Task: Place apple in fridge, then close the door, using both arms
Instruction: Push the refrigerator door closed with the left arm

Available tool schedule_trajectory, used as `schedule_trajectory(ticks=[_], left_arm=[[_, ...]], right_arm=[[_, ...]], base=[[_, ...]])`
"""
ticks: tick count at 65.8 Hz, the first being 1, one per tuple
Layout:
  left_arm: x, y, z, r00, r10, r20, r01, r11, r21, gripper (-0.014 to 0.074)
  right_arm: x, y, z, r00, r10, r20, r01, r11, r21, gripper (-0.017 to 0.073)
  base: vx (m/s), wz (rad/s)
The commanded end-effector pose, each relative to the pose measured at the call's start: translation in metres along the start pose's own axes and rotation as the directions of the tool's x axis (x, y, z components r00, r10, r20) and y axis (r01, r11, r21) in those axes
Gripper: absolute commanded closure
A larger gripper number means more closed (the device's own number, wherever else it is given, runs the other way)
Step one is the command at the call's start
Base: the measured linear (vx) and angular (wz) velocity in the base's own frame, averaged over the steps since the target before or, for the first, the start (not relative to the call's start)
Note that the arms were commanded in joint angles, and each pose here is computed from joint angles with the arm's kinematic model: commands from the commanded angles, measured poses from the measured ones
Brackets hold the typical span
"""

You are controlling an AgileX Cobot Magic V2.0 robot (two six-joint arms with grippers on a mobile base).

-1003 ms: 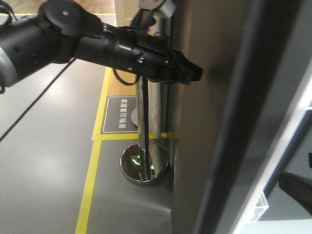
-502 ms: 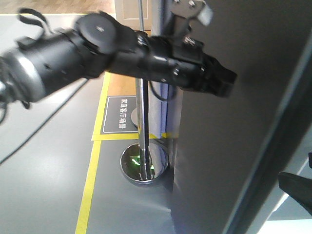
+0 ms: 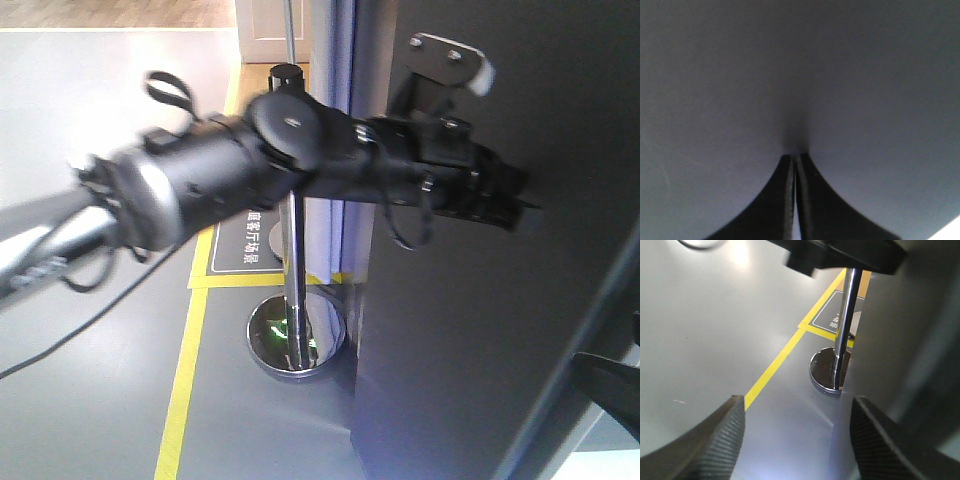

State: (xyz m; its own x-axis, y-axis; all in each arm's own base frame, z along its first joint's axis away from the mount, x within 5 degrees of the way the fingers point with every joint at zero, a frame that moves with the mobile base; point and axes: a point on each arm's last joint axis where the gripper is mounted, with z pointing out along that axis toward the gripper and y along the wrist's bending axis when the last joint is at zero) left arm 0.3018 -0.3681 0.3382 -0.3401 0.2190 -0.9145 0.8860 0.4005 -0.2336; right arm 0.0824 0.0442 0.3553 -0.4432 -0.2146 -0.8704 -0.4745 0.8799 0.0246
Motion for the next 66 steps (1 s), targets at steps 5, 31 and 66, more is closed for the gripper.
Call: schedule_trajectory(ticks=[5, 31, 66], left_arm=[[-0.038, -0.019, -0.003, 0.988, 0.009, 0.153, -0.012, 1.0, 0.017, 0.0599], [-0.052, -0.003, 0.032, 0.958, 0.007, 0.287, 0.004, 0.999, -0.036, 0.0599], [-0.062, -0.006, 0.036, 0.954, 0.048, 0.296, -0.051, 0.999, 0.003, 0.0599]], right_arm=[[-0.012, 0.0, -0.005, 0.996, -0.005, 0.088, 0.005, 1.0, 0.005, 0.0125], [-0.012, 0.0, -0.005, 0.996, -0.005, 0.088, 0.005, 1.0, 0.005, 0.0125], [-0.012, 0.0, -0.005, 0.996, -0.005, 0.088, 0.005, 1.0, 0.005, 0.0125]], base=[[0.0, 0.0], [0.0, 0.0], [0.0, 0.0]])
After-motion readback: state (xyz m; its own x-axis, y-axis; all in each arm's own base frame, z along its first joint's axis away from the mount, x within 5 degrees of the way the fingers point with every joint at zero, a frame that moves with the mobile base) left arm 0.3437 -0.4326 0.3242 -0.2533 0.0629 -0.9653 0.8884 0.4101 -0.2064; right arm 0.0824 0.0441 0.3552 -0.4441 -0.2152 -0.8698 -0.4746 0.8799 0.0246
